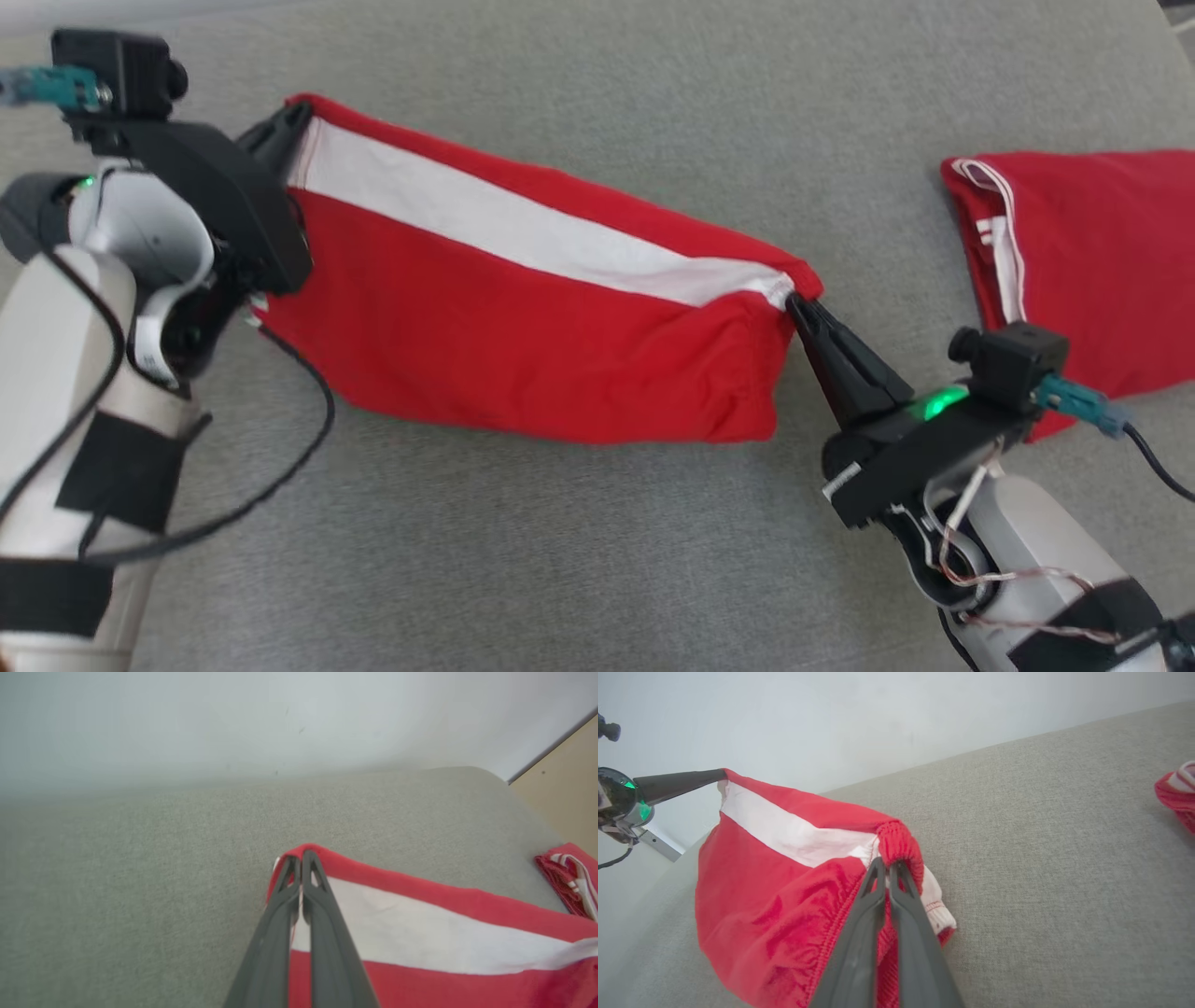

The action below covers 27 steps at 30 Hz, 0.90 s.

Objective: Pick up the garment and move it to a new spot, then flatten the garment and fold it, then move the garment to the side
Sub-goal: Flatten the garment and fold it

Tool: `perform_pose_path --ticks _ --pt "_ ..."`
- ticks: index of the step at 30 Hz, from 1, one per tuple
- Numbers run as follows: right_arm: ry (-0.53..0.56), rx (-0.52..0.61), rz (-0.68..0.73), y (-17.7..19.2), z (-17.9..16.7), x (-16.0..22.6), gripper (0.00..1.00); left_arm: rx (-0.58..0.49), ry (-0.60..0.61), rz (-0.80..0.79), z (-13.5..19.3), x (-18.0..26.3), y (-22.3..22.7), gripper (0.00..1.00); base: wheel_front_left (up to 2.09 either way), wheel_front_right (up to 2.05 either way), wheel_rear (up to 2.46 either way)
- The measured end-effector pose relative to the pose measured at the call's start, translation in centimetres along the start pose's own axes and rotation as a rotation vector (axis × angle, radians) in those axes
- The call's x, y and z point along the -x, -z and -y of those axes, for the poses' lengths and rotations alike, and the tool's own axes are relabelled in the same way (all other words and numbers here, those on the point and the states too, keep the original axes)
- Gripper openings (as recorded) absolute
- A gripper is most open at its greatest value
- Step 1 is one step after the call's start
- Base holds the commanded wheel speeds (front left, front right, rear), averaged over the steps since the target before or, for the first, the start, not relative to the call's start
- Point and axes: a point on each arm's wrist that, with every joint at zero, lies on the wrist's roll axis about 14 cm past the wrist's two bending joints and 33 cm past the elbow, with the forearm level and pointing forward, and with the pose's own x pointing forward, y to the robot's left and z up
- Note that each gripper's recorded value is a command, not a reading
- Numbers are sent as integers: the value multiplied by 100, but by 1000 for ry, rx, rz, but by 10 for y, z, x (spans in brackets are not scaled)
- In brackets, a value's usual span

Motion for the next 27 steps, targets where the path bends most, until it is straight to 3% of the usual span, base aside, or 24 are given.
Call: perform_pose_path --ticks 8,9,10,11,12,13,16,21,27 --pt "32 -1 -42 17 17 -9 0 41 15 -58 0 -46 26 0 0 0 0" --pt "36 -3 -48 20 19 -9 7 45 20 -77 2 -50 32 0 0 0 0" --pt "37 -18 -53 23 19 -9 50 50 22 -79 3 -54 36 16 0 0 0" --pt "31 -31 -61 25 17 -9 86 60 23 -80 3 -58 38 40 0 0 0" --pt "28 -37 -65 27 16 -8 100 70 21 -91 3 -60 43 94 0 0 0" --pt "29 -36 -65 28 17 -7 100 69 19 -97 3 -62 47 100 0 0 0" --pt "35 -17 -69 29 24 -2 100 80 17 -82 4 -62 50 100 0 0 0" --pt "72 -3 -28 23 36 10 100 79 -32 115 -9 -49 20 100 0 0 0" --pt "117 17 117 -9 37 26 100 73 -156 364 -29 -8 -1 100 0 0 0"
